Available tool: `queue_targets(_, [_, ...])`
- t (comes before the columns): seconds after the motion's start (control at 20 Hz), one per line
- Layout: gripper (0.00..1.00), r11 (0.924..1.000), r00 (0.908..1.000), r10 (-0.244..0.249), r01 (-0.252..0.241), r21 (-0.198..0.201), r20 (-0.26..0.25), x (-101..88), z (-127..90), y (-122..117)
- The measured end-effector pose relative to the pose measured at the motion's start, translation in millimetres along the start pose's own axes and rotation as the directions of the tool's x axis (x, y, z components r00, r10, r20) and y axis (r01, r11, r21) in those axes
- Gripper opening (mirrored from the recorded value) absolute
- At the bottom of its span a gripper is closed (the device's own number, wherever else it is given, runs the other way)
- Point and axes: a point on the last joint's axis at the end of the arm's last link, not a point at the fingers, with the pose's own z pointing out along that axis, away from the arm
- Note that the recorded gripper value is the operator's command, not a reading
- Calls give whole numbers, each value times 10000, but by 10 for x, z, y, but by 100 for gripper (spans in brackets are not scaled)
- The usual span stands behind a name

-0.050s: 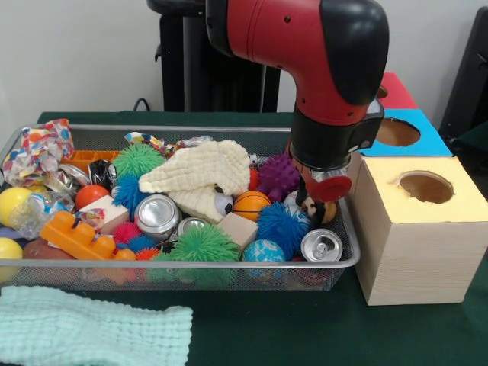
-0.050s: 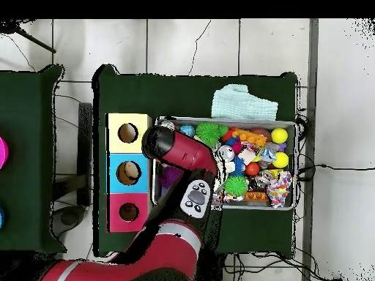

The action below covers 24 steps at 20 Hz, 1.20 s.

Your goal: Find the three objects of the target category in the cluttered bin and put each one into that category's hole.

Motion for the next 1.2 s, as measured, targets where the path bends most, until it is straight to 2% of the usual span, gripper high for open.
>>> queue_targets(0.1, [100, 10000, 10000, 42, -42, -23, 14, 23, -2, -14])
queue_targets(0.15, [0, 10000, 10000, 64, -63, -35, 21, 35, -3, -21])
queue_targets(0.35, [0, 9999, 10000, 80, -80, 126, -2, 80, 39, -96])
queue_targets(1.05, [0, 9998, 10000, 67, -68, 161, 64, 74, 4, -109])
queue_targets(1.2, [0, 9987, 10000, -74, 74, 513, 2, 63, -114, -175])
